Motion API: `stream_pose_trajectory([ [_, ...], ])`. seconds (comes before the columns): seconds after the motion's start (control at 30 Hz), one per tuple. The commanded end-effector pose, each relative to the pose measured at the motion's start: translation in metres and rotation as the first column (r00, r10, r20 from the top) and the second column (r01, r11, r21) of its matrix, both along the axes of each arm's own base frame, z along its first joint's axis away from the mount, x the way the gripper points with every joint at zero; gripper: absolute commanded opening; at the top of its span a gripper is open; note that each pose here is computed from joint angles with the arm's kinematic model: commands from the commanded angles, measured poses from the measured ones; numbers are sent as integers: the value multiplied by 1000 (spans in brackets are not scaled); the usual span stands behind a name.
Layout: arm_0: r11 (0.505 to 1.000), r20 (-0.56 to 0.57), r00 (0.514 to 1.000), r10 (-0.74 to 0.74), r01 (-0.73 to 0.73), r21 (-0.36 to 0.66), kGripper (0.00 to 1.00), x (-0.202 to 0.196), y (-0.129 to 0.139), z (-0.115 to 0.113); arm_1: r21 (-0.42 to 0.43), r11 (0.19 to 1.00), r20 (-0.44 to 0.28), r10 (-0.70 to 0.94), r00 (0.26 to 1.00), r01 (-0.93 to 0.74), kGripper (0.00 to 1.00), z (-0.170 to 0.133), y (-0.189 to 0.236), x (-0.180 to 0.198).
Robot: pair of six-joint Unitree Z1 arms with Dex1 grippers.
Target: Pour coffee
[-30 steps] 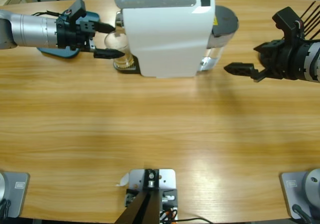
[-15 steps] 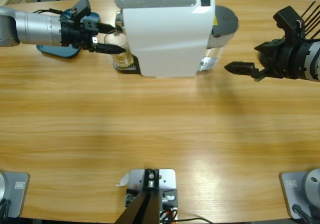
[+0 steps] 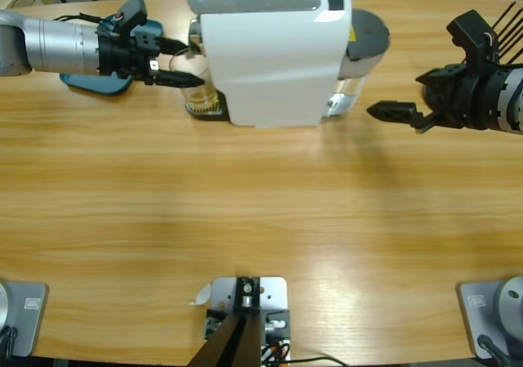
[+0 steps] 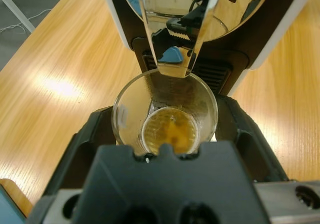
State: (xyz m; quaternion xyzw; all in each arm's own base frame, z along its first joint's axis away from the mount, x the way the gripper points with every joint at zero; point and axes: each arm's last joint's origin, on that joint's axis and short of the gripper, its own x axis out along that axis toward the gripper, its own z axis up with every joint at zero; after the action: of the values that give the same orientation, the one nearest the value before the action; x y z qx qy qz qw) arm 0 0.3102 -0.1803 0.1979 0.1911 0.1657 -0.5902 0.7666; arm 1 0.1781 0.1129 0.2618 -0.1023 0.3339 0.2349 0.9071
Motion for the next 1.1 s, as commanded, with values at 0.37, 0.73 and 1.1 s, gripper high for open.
stream_pose_trajectory([
  [0.37, 983, 47, 986, 159, -154, -104, 0, -32, 70, 53, -18, 999, -24, -29, 999, 29, 1000, -10, -6, -4],
  [0.73, 884, -15, 886, 464, -464, -57, 0, -29, 100, 55, -14, 999, -16, -30, 999, 30, 1000, -9, -7, -6],
  [1.1, 618, 34, 617, 786, -785, -39, 0, 27, 113, 35, -26, 999, -12, -44, 999, 43, 1000, -10, -8, -5],
])
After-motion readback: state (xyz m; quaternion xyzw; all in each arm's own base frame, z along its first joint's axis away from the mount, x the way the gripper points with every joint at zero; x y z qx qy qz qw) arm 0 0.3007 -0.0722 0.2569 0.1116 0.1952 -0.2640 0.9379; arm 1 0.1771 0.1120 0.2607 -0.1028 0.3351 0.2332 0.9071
